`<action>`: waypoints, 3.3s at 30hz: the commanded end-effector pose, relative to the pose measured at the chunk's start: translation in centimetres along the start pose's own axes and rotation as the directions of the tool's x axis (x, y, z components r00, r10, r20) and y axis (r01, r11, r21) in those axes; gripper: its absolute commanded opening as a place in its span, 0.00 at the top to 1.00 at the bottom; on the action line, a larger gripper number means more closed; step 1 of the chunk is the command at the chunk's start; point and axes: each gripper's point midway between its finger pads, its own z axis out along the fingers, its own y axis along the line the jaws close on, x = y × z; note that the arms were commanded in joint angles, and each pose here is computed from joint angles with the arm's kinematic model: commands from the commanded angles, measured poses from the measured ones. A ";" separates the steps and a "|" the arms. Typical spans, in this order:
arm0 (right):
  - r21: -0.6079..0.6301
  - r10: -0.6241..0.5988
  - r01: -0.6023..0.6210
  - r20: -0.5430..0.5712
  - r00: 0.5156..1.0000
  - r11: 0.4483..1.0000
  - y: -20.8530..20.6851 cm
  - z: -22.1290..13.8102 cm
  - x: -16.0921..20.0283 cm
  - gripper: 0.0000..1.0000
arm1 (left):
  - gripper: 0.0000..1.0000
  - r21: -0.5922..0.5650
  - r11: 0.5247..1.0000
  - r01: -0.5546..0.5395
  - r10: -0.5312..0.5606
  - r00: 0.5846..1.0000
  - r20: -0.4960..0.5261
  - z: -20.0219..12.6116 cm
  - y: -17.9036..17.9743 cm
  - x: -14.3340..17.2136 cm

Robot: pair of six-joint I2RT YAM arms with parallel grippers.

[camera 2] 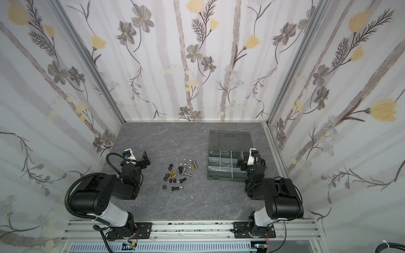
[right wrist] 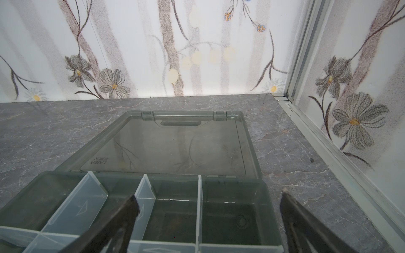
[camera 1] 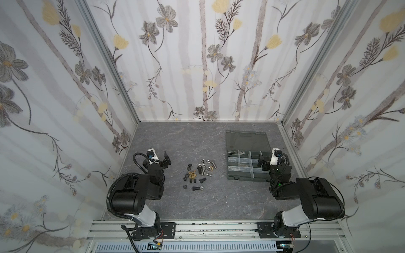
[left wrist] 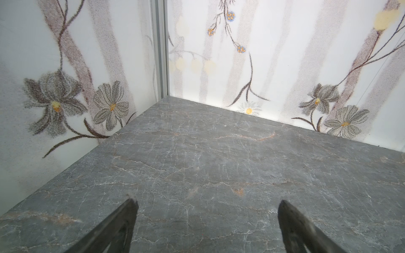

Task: Sort the screws and nuts into containers
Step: Pick up the screw from the center of the table.

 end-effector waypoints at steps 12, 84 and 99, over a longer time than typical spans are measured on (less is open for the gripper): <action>0.021 -0.007 0.006 0.020 1.000 1.000 -0.3 0.8 -2.4 0.00 | 0.00 0.012 1.000 0.022 -0.023 0.999 0.040 0.2 0.1 -1.2; -0.513 -0.429 0.016 -0.699 0.572 0.858 31.3 2.8 9.0 0.82 | 0.00 0.887 0.413 -0.206 0.416 0.909 0.018 -19.7 -22.5 -23.0; -0.490 -0.399 0.066 -0.616 0.679 0.869 31.1 2.7 -4.3 0.89 | 0.00 0.889 0.365 -0.276 0.474 0.877 0.077 -22.2 -21.9 -21.3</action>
